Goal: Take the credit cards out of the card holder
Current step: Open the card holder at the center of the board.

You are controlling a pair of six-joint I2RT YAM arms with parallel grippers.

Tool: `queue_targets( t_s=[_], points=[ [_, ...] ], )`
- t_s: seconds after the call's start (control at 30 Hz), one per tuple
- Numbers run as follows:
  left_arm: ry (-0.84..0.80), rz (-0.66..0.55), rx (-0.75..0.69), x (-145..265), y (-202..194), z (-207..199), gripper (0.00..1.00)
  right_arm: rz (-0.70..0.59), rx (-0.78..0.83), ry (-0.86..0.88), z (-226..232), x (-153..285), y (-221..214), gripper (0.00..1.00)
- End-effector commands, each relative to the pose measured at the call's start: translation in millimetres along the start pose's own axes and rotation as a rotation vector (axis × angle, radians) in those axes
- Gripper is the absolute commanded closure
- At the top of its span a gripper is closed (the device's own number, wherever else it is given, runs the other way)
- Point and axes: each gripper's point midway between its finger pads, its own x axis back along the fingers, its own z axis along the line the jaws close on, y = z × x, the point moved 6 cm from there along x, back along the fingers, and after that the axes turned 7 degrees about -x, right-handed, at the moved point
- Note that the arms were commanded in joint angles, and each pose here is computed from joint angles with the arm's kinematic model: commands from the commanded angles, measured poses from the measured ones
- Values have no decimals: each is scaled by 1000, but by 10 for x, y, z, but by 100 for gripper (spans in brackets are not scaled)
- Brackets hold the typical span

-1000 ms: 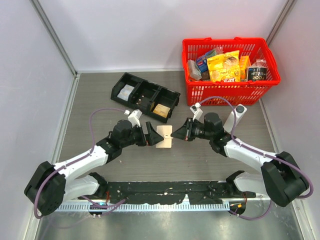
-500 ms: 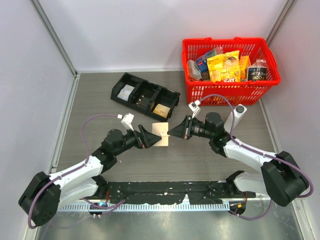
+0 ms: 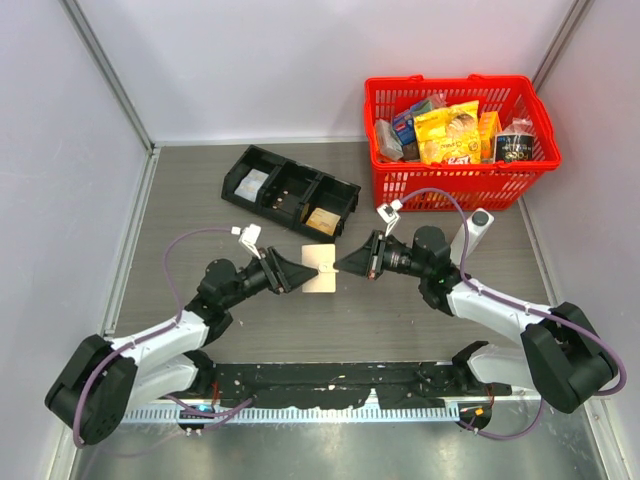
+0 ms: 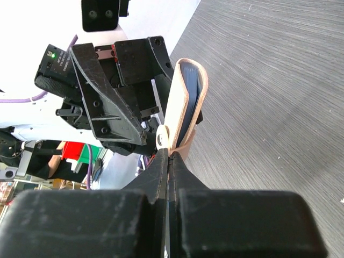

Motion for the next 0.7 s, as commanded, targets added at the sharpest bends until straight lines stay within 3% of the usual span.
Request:
queue_targets(
  t_s=[0.0,0.17,0.27,0.33,0.37,0.47,0.5,0.57,0.67],
  points=[
    [-186,-19,-37,-29,142,-268,40,-21,54,76,137,-4,57,99],
    [-217,-16,-31,-45,153,-291,75,-26,43,61,87,-6,44,99],
    [-211,-17,-30,-43,160,-284,87,-30,42,29,40,-17,46,98],
    [-202,-1,-31,-56,165,-291,83,-30,55,-4,21,-29,73,85],
    [-191,16,-30,-65,159,-283,83,-16,63,-35,-16,-23,67,74],
    [-167,47,-48,-87,181,-292,99,-37,126,-111,18,-23,187,56],
    [-152,48,-59,-93,196,-282,100,-14,140,-164,-46,0,150,45],
    [-112,53,-86,-98,234,-277,100,-45,197,-221,52,3,269,34],
    [-54,61,-107,-92,275,-254,100,-89,254,-346,74,-3,335,33]
  ],
)
